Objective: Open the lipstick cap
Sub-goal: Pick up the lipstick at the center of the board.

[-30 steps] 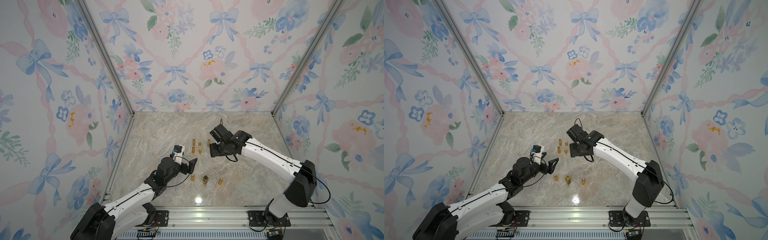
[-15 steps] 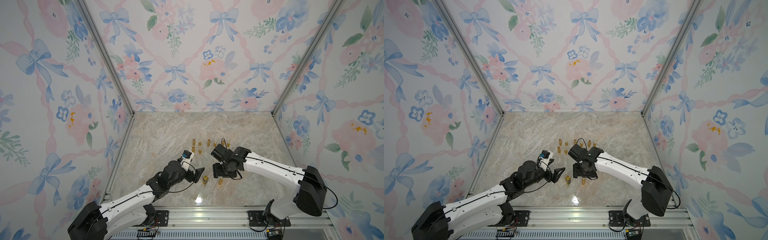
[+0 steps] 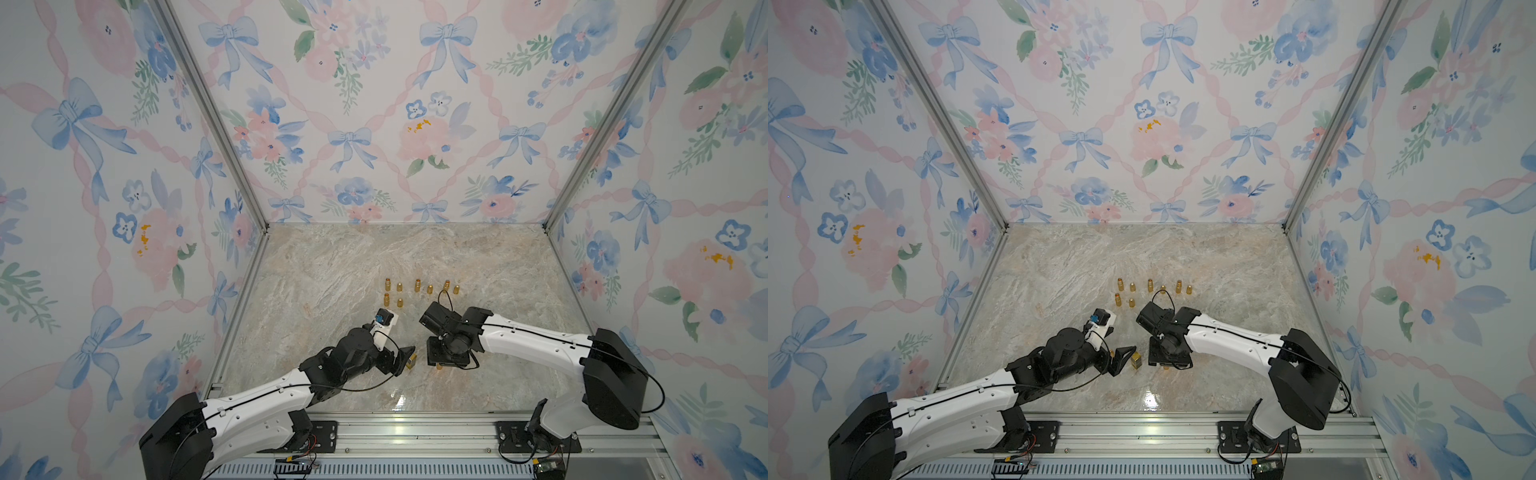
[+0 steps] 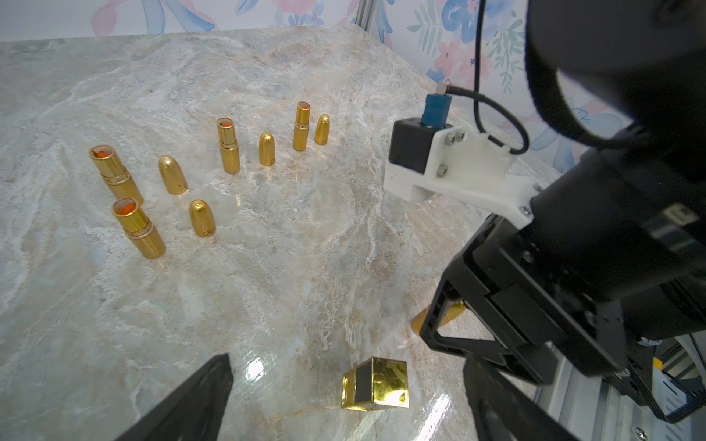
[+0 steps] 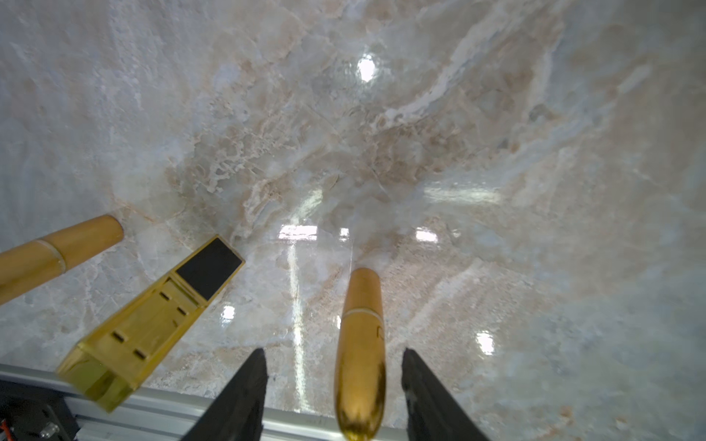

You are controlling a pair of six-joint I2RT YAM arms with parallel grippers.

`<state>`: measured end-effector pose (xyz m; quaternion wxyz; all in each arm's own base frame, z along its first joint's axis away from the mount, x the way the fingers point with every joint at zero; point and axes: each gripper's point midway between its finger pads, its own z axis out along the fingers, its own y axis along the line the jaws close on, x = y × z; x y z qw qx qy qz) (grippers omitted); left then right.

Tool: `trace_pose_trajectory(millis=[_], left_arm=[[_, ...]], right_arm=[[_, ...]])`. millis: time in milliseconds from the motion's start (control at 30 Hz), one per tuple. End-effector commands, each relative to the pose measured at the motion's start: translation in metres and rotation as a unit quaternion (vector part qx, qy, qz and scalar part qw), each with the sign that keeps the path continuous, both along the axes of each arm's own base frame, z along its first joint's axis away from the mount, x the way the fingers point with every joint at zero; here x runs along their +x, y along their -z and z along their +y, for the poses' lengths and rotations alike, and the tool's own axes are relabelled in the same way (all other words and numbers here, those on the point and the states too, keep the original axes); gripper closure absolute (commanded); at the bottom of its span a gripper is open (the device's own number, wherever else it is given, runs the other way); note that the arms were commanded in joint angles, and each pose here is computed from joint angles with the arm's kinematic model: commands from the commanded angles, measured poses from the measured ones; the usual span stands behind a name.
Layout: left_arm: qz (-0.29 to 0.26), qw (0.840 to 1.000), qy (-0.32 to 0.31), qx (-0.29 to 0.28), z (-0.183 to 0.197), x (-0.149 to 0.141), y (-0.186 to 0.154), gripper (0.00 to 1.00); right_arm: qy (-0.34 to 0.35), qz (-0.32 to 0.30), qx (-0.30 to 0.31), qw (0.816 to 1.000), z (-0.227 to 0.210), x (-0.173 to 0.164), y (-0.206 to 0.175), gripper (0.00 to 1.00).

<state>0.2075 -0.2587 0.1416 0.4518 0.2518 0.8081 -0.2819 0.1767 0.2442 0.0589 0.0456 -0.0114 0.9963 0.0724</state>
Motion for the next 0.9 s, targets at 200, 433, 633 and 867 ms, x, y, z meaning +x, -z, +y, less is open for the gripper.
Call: trace_pose_trajectory(millis=[200, 433, 633, 867], left_arm=[[-0.012, 1.0, -0.014, 0.008, -0.002, 0.008, -0.008, 0.02], [-0.015, 1.0, -0.016, 0.008, -0.002, 0.009, -0.009, 0.02], [-0.015, 1.0, -0.019, 0.011, -0.002, 0.011, -0.008, 0.02], [-0.024, 0.999, -0.024, 0.016, -0.002, 0.015, -0.011, 0.02]], right_arm=[[-0.01, -0.008, -0.047, 0.999, -0.013, 0.003, 0.021, 0.57], [-0.018, -0.011, -0.059, 0.998, -0.015, 0.003, 0.023, 0.68], [-0.025, -0.014, -0.063, 0.998, -0.013, 0.005, 0.019, 0.76], [-0.046, -0.027, -0.061, 0.997, -0.012, 0.009, 0.003, 0.78]])
